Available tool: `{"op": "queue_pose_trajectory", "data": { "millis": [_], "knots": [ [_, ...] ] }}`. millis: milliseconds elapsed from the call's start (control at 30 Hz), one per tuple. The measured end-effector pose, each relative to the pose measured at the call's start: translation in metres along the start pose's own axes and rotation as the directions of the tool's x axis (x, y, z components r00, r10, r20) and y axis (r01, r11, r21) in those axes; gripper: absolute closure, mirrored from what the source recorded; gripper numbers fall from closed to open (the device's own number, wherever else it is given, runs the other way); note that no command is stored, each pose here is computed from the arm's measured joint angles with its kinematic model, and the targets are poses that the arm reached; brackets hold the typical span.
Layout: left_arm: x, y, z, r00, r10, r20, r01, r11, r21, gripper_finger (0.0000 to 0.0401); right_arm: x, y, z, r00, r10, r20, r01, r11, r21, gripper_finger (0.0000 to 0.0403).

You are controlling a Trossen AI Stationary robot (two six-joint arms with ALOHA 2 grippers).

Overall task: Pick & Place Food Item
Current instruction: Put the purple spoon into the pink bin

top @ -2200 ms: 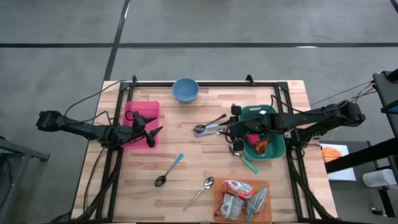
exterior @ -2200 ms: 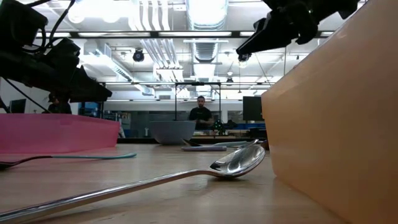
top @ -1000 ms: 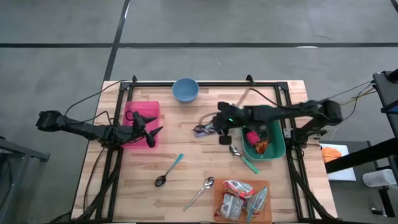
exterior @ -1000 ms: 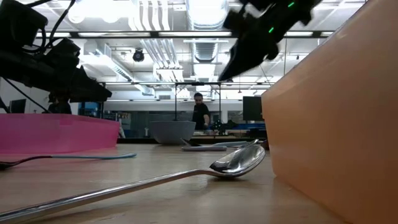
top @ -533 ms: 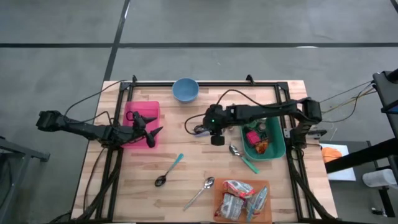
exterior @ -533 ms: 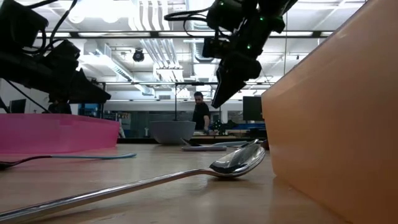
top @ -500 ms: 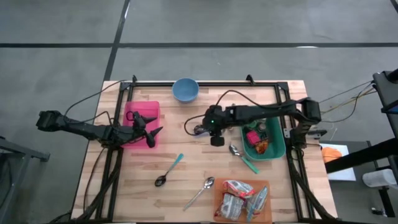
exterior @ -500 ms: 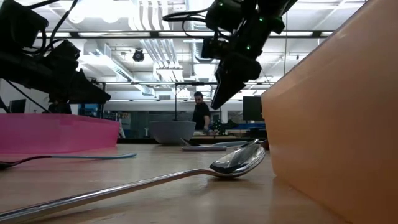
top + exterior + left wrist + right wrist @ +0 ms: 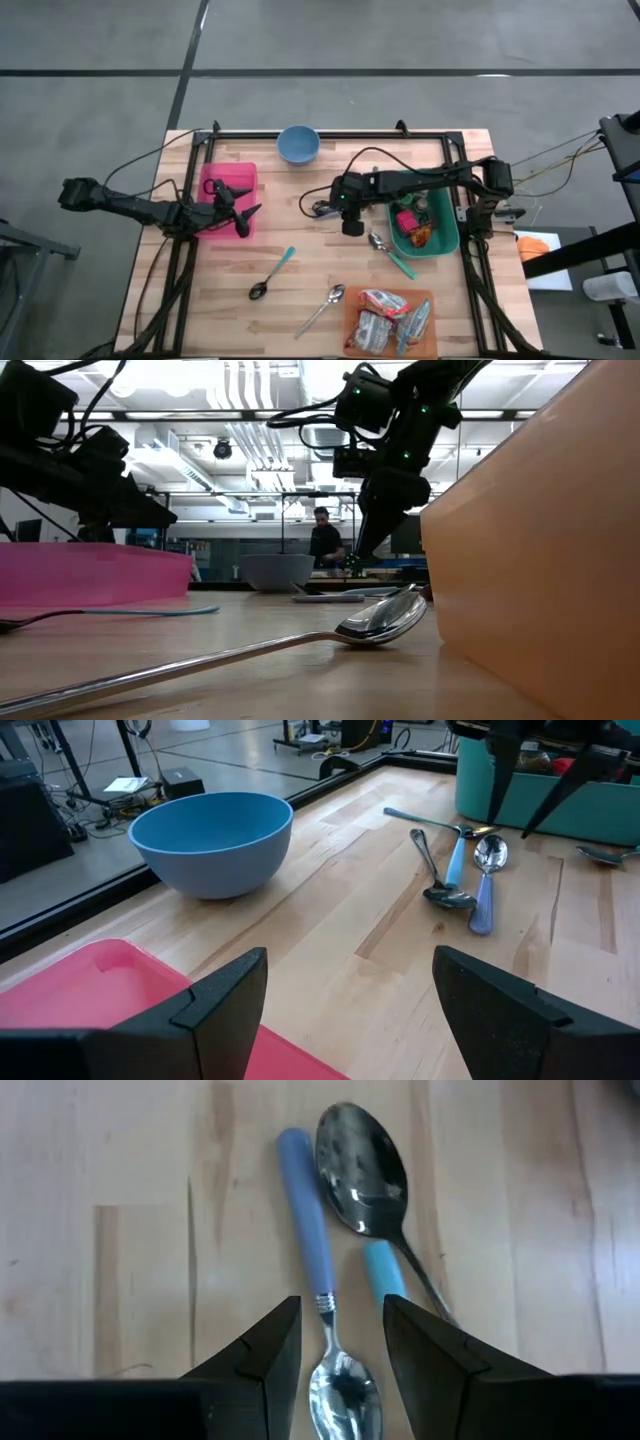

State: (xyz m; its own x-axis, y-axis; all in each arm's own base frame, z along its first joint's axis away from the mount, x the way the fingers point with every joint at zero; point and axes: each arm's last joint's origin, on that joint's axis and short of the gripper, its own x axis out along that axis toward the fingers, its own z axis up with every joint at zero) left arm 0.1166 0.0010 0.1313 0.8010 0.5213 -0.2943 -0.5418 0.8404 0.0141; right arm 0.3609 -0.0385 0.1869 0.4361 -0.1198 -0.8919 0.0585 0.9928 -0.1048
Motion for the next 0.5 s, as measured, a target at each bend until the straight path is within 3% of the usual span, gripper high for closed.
{"op": "queue_pose_trajectory", "data": {
  "millis": [200, 333, 500],
  "knots": [
    [0.000, 0.000, 0.000, 1.000, 0.001, -0.003, -0.001, 1.000, 0.002, 0.0116, -0.003, 0.001, 0.004, 1.000, 0.006, 0.022, -0.007, 0.999, 0.053, 0.0261],
    [0.000, 0.000, 0.000, 1.000, 0.001, -0.002, 0.000, 1.000, 0.002, 0.0116, -0.009, 0.001, 0.012, 0.993, 0.026, 0.111, -0.032, 0.998, 0.050, 0.0253],
    [0.000, 0.000, 0.000, 1.000, 0.001, -0.002, -0.001, 1.000, 0.002, 0.0116, -0.010, 0.010, 0.018, 0.979, 0.099, 0.181, -0.088, 0.994, -0.069, 0.0213]
  ]
}}
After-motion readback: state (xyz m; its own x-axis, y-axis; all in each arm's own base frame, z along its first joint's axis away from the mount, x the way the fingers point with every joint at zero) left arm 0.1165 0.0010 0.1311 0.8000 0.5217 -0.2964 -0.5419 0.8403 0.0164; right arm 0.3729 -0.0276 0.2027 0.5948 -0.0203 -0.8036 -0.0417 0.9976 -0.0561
